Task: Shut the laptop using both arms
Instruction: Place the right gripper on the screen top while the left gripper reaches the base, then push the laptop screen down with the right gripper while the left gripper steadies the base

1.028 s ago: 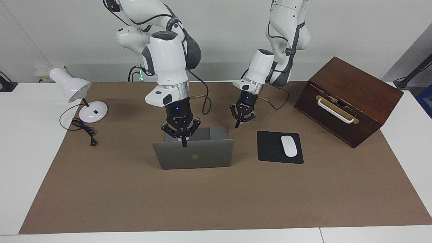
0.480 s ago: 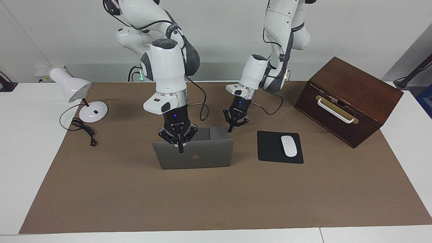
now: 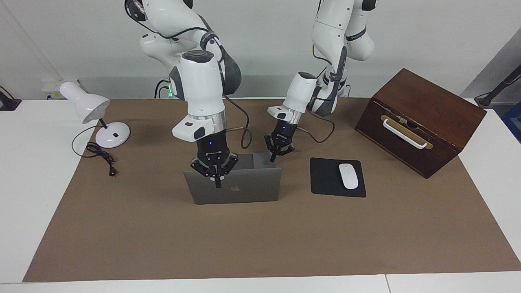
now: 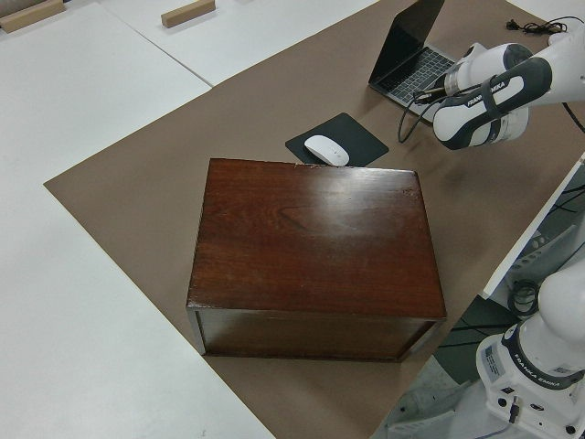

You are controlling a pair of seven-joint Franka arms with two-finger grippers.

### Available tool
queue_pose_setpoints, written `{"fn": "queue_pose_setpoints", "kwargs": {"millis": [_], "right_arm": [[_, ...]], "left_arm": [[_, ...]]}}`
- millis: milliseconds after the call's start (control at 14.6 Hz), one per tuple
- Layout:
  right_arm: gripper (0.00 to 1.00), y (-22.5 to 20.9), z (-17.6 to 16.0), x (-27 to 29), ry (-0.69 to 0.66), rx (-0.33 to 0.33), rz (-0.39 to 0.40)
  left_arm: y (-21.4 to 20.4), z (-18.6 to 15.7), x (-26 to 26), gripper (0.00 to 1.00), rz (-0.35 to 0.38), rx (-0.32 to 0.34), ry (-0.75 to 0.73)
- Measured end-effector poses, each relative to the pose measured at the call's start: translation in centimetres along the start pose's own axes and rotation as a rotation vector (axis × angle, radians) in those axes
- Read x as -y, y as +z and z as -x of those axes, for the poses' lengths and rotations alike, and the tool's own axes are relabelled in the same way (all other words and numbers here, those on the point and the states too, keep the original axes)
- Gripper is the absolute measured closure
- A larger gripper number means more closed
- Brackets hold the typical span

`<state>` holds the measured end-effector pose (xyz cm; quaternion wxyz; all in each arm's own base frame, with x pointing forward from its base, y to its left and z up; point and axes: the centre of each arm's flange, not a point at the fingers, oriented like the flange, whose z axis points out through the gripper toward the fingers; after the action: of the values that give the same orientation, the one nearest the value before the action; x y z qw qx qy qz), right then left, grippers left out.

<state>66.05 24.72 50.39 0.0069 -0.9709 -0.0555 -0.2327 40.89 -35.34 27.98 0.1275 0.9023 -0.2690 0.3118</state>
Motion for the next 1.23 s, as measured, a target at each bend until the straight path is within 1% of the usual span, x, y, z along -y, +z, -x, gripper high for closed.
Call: {"fn": "queue_pose_setpoints", "kwargs": {"millis": [274, 411, 617, 754, 960, 1234], "right_arm": [[0.99, 0.6, 0.1, -0.3, 0.034, 0.025, -0.024], [0.99, 0.8, 0.4, -0.3, 0.040, 0.051, -0.022], [0.99, 1.4, 1.2, -0.4, 0.054, 0.122, -0.028], [0.99, 1.9, 1.5, -0.4, 0.044, 0.152, -0.034], [0.99, 2.4, 2.2, -0.4, 0.063, 0.210, -0.054], [0.99, 2.9, 3.0, -0.6, 0.080, 0.286, -0.062]], "left_arm": [[0.6, 0.7, -0.5, 0.99, 0.002, -0.001, 0.005], [0.6, 0.8, -0.4, 0.99, 0.001, -0.005, 0.020], [0.5, 1.0, -0.2, 0.99, -0.001, -0.013, 0.035], [0.4, 1.3, -0.1, 0.99, -0.003, -0.021, 0.052], [0.3, 1.5, 0.0, 0.99, -0.005, -0.028, 0.087], [0.3, 1.6, 0.1, 0.99, -0.006, -0.031, 0.114]]}}
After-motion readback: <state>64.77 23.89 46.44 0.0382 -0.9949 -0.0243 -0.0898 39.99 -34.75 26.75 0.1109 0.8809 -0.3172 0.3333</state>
